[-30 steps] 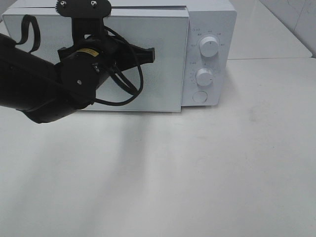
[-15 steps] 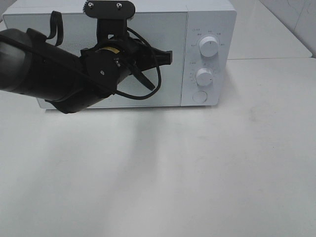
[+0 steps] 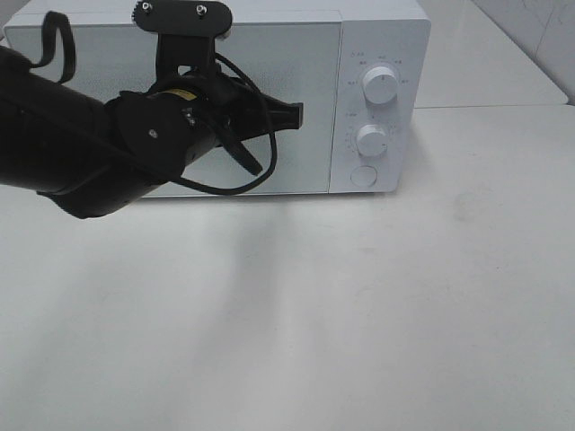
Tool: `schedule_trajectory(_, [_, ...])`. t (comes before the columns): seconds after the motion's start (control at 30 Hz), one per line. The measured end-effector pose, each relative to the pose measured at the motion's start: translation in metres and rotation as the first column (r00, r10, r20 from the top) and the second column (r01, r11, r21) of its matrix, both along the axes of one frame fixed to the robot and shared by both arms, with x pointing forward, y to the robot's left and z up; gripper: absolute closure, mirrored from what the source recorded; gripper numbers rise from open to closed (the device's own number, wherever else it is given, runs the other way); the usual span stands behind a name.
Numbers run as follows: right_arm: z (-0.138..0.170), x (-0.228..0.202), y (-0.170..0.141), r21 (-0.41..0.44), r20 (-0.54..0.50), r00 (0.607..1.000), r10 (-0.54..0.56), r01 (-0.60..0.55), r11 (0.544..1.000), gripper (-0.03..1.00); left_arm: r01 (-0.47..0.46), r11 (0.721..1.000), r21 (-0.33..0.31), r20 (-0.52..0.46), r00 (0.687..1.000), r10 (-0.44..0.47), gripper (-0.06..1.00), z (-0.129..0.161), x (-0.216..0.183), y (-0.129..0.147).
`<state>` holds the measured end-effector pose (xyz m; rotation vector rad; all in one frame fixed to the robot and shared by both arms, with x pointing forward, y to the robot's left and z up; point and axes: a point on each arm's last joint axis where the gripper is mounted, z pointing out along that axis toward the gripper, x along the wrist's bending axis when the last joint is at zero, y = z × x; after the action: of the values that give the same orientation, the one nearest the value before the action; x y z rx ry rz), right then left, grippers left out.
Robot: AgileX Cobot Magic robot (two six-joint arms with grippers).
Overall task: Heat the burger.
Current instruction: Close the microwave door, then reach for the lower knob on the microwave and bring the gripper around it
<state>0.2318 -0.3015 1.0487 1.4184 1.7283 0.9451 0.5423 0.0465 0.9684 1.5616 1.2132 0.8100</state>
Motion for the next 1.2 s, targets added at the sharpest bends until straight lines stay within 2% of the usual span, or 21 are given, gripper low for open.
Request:
schedule_trajectory(0.2, [0.000, 0.000, 0.000, 0.000, 0.000, 1.000, 0.000, 0.000, 1.000, 0.21, 0.122, 0.992, 0.044, -0.122, 0.986, -0.116, 0.94, -0.002, -0.020, 0.004])
schedule_trajectory(0.27, [0.000, 0.000, 0.000, 0.000, 0.000, 1.000, 0.000, 0.000, 1.000, 0.21, 0.216, 0.974, 0.063, -0.201, 0.959, -0.200, 0.93, -0.004, -0.030, 0.003])
schedule_trajectory(0.3, [0.000, 0.000, 0.000, 0.000, 0.000, 1.000, 0.000, 0.000, 1.000, 0.21, 0.216, 0.974, 0.063, -0.201, 0.959, -0.200, 0.93, -0.004, -0.030, 0.003])
schedule_trajectory(0.37, [0.000, 0.000, 0.000, 0.000, 0.000, 1.000, 0.000, 0.000, 1.000, 0.21, 0.277, 0.959, 0.066, -0.250, 0.934, -0.253, 0.89, -0.003, -0.036, 0.003])
schedule_trajectory(0.43, [0.000, 0.000, 0.000, 0.000, 0.000, 1.000, 0.000, 0.000, 1.000, 0.21, 0.391, 0.919, 0.041, -0.375, 0.859, -0.349, 0.76, -0.003, -0.042, 0.008])
schedule_trajectory(0.47, [0.000, 0.000, 0.000, 0.000, 0.000, 1.000, 0.000, 0.000, 1.000, 0.21, 0.391, 0.919, 0.041, -0.375, 0.859, -0.349, 0.76, -0.003, -0.042, 0.008])
schedule_trajectory(0.5, [0.000, 0.000, 0.000, 0.000, 0.000, 1.000, 0.000, 0.000, 1.000, 0.21, 0.417, 0.908, 0.029, -0.408, 0.835, -0.370, 0.64, -0.003, -0.044, 0.010])
schedule_trajectory(0.53, [0.000, 0.000, 0.000, 0.000, 0.000, 1.000, 0.000, 0.000, 1.000, 0.21, 0.417, 0.908, 0.029, -0.408, 0.835, -0.370, 0.64, -0.003, -0.044, 0.010])
schedule_trajectory(0.57, [0.000, 0.000, 0.000, 0.000, 0.000, 1.000, 0.000, 0.000, 1.000, 0.21, 0.448, 0.894, 0.004, -0.467, 0.791, -0.395, 0.48, -0.004, -0.044, 0.017])
schedule_trajectory(0.6, [0.000, 0.000, 0.000, 0.000, 0.000, 1.000, 0.000, 0.000, 1.000, 0.21, 0.461, 0.887, -0.016, -0.499, 0.765, -0.406, 0.39, -0.005, -0.045, 0.021])
schedule_trajectory(0.63, [0.000, 0.000, 0.000, 0.000, 0.000, 1.000, 0.000, 0.000, 1.000, 0.21, 0.461, 0.887, -0.016, -0.499, 0.765, -0.406, 0.39, -0.005, -0.045, 0.021])
schedule_trajectory(0.67, [0.000, 0.000, 0.000, 0.000, 0.000, 1.000, 0.000, 0.000, 1.000, 0.21, 0.481, 0.875, -0.047, -0.546, 0.721, -0.426, 0.22, -0.003, -0.046, 0.028])
schedule_trajectory(0.7, [0.000, 0.000, 0.000, 0.000, 0.000, 1.000, 0.000, 0.000, 1.000, 0.21, 0.486, 0.871, -0.065, -0.570, 0.699, -0.432, 0.15, -0.002, -0.047, 0.032])
schedule_trajectory(0.73, [0.000, 0.000, 0.000, 0.000, 0.000, 1.000, 0.000, 0.000, 1.000, 0.21, 0.486, 0.871, -0.065, -0.570, 0.699, -0.432, 0.15, -0.002, -0.047, 0.032])
schedule_trajectory(0.8, [0.000, 0.000, 0.000, 0.000, 0.000, 1.000, 0.000, 0.000, 1.000, 0.21, 0.489, 0.866, -0.105, -0.655, 0.621, -0.430, 0.04, 0.005, -0.051, 0.049])
schedule_trajectory(0.83, [0.000, 0.000, 0.000, 0.000, 0.000, 1.000, 0.000, 0.000, 1.000, 0.21, 0.489, 0.866, -0.105, -0.655, 0.621, -0.430, 0.04, 0.005, -0.051, 0.049])
schedule_trajectory(0.9, [0.000, 0.000, 0.000, 0.000, 0.000, 1.000, 0.000, 0.000, 1.000, 0.21, 0.472, 0.877, -0.089, -0.711, 0.586, -0.388, 0.02, 0.011, -0.055, 0.063])
schedule_trajectory(1.0, [0.000, 0.000, 0.000, 0.000, 0.000, 1.000, 0.000, 0.000, 1.000, 0.21, 0.457, 0.886, -0.079, -0.724, 0.585, -0.366, 0.02, 0.014, -0.055, 0.068])
schedule_trajectory(1.07, [0.000, 0.000, 0.000, 0.000, 0.000, 1.000, 0.000, 0.000, 1.000, 0.21, 0.397, 0.918, -0.006, -0.761, 0.594, -0.262, 0.02, 0.027, -0.057, 0.091])
schedule_trajectory(1.17, [0.000, 0.000, 0.000, 0.000, 0.000, 1.000, 0.000, 0.000, 1.000, 0.21, 0.379, 0.925, 0.009, -0.766, 0.598, -0.237, 0.02, 0.030, -0.057, 0.097])
schedule_trajectory(1.2, [0.000, 0.000, 0.000, 0.000, 0.000, 1.000, 0.000, 0.000, 1.000, 0.21, 0.347, 0.937, 0.036, -0.769, 0.609, -0.196, 0.02, 0.037, -0.058, 0.108])
